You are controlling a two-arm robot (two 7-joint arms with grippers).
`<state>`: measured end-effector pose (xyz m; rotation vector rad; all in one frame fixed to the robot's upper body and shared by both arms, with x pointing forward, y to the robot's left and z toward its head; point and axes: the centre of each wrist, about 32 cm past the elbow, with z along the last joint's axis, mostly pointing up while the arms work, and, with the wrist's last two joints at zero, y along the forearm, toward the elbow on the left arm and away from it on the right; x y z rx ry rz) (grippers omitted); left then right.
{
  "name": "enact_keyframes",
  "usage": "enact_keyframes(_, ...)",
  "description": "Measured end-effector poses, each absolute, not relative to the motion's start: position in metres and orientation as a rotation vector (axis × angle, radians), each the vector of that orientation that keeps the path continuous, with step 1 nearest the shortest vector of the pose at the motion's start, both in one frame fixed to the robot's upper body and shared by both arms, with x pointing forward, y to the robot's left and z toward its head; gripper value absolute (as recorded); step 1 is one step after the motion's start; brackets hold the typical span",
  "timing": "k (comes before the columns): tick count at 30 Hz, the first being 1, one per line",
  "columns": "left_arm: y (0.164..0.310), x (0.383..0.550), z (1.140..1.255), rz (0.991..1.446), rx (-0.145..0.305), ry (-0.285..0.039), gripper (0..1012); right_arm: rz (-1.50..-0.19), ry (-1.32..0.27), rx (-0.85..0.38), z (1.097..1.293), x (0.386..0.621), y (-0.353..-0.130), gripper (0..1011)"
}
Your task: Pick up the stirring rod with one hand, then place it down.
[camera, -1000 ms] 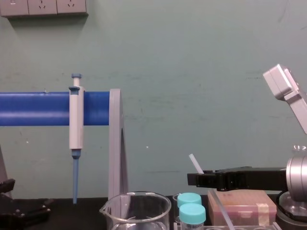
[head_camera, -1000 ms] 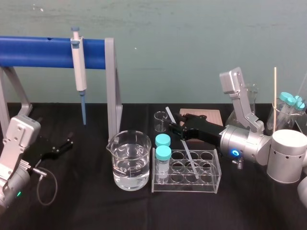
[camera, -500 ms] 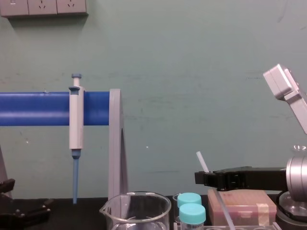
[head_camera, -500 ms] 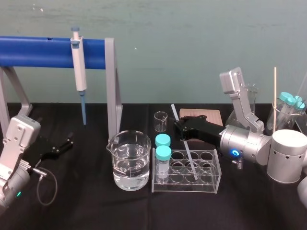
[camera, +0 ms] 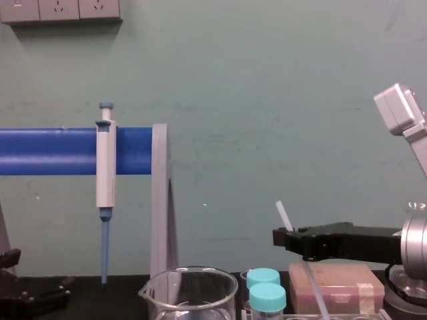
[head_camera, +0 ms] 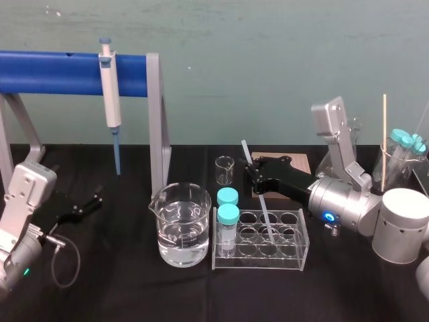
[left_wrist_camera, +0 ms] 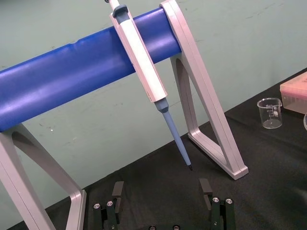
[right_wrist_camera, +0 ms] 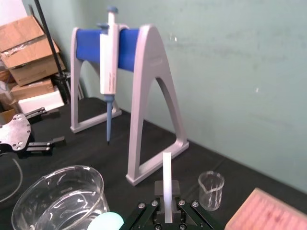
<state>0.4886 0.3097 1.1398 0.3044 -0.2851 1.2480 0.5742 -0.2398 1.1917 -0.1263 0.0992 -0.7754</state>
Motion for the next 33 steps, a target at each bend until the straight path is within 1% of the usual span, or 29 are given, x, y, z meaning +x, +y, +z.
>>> enact_keyframes(6,0.310,0.489,1.140,1.248,0.304,-0.285,1000,-0.796,-0.003,-0.080,1.186,0.565,-0.241,71)
enact_keyframes(11,0.310,0.489,1.140,1.248,0.304,-0.285,1000,-0.802,-0.021,-0.026,1.183,0.559,-0.243,71)
enact_keyframes(16,0.310,0.489,1.140,1.248,0.304,-0.285,1000,-0.797,-0.053,0.088,1.175,0.548,-0.246,71)
enact_keyframes(22,0.310,0.489,1.140,1.248,0.304,-0.285,1000,-0.787,-0.107,0.129,1.173,0.540,-0.248,71)
enact_keyframes(26,0.310,0.489,1.140,1.248,0.304,-0.285,1000,-0.782,-0.137,0.141,1.175,0.537,-0.250,71)
enact_keyframes(33,0.310,0.489,1.140,1.248,0.304,-0.285,1000,-0.796,-0.194,0.201,1.194,0.536,-0.255,71)
